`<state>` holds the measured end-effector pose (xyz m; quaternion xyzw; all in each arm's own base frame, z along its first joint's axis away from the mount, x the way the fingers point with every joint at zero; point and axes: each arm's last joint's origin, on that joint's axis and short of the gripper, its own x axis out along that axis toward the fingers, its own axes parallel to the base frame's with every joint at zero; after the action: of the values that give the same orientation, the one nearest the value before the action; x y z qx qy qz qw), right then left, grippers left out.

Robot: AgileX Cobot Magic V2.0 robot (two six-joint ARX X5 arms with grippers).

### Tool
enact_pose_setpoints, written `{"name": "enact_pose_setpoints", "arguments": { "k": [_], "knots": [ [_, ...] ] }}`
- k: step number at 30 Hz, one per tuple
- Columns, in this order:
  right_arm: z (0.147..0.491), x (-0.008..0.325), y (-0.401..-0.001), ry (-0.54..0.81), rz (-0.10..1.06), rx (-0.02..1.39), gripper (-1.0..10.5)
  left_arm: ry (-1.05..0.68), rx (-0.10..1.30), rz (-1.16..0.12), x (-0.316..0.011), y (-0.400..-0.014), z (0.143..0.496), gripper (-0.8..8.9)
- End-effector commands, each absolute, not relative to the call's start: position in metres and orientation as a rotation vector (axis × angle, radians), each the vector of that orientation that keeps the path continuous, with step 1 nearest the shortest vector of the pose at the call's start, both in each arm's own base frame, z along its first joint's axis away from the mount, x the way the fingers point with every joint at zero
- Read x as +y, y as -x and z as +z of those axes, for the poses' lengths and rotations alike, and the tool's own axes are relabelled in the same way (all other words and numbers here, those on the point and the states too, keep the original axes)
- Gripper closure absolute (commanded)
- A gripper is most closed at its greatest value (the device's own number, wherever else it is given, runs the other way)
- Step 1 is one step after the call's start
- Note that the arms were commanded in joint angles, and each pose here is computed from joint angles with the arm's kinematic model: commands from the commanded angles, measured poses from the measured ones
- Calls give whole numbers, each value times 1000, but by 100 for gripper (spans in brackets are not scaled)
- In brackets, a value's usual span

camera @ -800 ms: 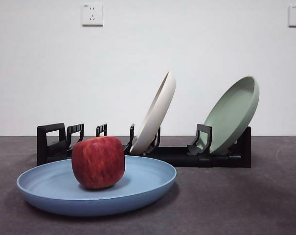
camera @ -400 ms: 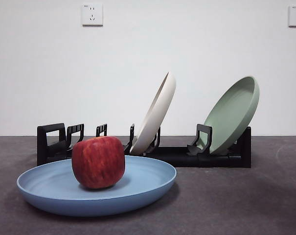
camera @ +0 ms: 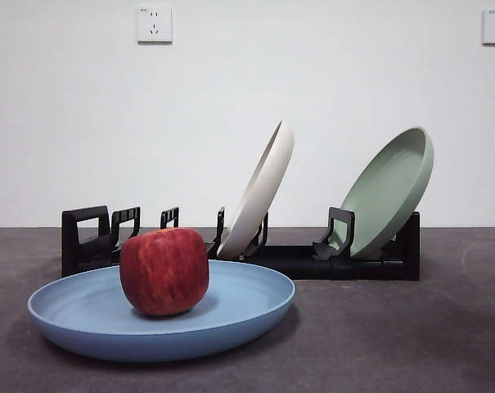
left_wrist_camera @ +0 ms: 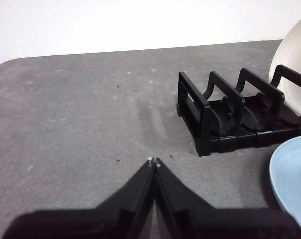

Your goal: Take the blue plate from the plate rack,put the plate on the table,take the apple from the table,put the apple in the plate

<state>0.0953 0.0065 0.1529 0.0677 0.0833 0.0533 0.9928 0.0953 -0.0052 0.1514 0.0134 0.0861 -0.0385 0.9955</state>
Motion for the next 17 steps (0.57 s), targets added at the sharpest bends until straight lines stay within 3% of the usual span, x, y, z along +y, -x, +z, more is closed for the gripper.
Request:
{"name": "enact_pose_setpoints", "arguments": {
  "k": [1,17],
  "knots": [
    [148,7,-96,-150,104,185,963,-21,185,-74,-5,-96,147,814],
    [147,7,-96,-150,105,196,963,-21,185,-74,-5,-96,147,814]
  ]
}}
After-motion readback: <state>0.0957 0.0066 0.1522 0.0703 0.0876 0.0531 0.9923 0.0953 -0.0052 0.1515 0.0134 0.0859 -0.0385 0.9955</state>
